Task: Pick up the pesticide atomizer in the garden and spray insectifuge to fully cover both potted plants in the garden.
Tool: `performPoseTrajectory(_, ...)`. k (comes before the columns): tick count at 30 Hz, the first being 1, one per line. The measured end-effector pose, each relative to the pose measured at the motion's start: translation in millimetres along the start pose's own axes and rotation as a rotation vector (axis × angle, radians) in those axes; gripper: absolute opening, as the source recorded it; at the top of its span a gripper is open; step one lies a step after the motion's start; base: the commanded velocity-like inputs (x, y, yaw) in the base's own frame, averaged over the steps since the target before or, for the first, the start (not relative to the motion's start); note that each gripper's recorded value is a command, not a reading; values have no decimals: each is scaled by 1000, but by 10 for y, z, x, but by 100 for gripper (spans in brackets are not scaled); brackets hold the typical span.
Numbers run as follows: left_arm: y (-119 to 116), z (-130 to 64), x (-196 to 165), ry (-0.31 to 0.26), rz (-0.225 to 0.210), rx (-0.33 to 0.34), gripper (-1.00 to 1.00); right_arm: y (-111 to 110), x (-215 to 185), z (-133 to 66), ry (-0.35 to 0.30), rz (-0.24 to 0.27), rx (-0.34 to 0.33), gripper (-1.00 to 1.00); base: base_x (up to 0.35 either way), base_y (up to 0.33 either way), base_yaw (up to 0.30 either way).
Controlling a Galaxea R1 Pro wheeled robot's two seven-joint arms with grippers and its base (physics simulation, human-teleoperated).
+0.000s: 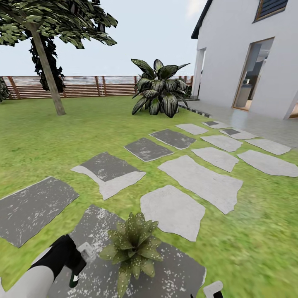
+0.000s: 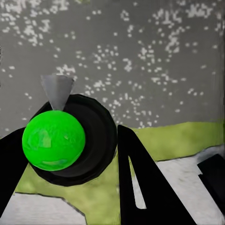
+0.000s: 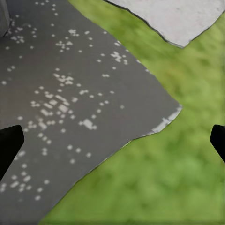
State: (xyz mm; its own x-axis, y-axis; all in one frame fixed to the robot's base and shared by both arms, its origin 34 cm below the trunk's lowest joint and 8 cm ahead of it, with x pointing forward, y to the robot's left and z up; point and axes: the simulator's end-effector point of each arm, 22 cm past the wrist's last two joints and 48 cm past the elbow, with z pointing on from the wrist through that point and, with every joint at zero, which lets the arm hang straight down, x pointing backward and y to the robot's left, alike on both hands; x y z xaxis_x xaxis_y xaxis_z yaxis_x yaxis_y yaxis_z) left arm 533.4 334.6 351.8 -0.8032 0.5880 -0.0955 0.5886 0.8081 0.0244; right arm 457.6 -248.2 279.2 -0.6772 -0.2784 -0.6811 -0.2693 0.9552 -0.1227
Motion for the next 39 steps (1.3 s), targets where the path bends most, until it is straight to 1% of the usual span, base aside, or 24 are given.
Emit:
performPoseTrajectory(3,-14,-12,-72,-25,-18,6,-100,0,0,0,0,0,0,100,0,0,0)
performPoseTrajectory(5,20,-30,-119,-37,-24,-7,-100,0,0,0,0,0,0,100,0,0,0)
performPoseTrajectory(8,76,-113,-305,-70,-24,-36,-100,0,0,0,0,0,0,100,0,0,0)
performPoseTrajectory(11,99,-163,-408,-86,-19,-49,-100,-1,0,0,0,0,0,100,0,0,0)
performPoseTrajectory(14,104,-170,-419,-82,-8,-56,-100,2,-1,0,0,0,0,100,0,0,0)
performPoseTrajectory(18,35,-155,-463,-83,3,-52,-100,3,-1,0,0,0,0,100,0,0,0)
performPoseTrajectory(20,4,-132,-450,-77,19,-54,-100,4,-1,0,0,0,-1,100,0,0,0)
performPoseTrajectory(22,4,-122,-462,-65,54,-78,-100,5,-1,0,0,0,-1,100,0,0,0)
performPoseTrajectory(26,-42,-111,-501,-60,82,-85,-100,4,-1,0,0,0,0,100,0,0,0)
performPoseTrajectory(30,-22,-133,-536,-63,87,-91,-100,3,-1,0,0,0,0,100,0,0,0)
performPoseTrajectory(36,37,-118,-450,-51,92,-103,-100,2,-1,0,0,0,0,100,0,0,0)
performPoseTrajectory(37,66,-121,-446,-51,92,-115,-100,1,0,0,0,0,0,100,0,0,0)
performPoseTrajectory(38,135,-129,-450,-53,92,-145,-100,-1,0,0,0,0,0,100,0,0,0)
performPoseTrajectory(39,170,-130,-449,-53,90,-162,-100,0,0,0,0,0,0,100,0,0,0)
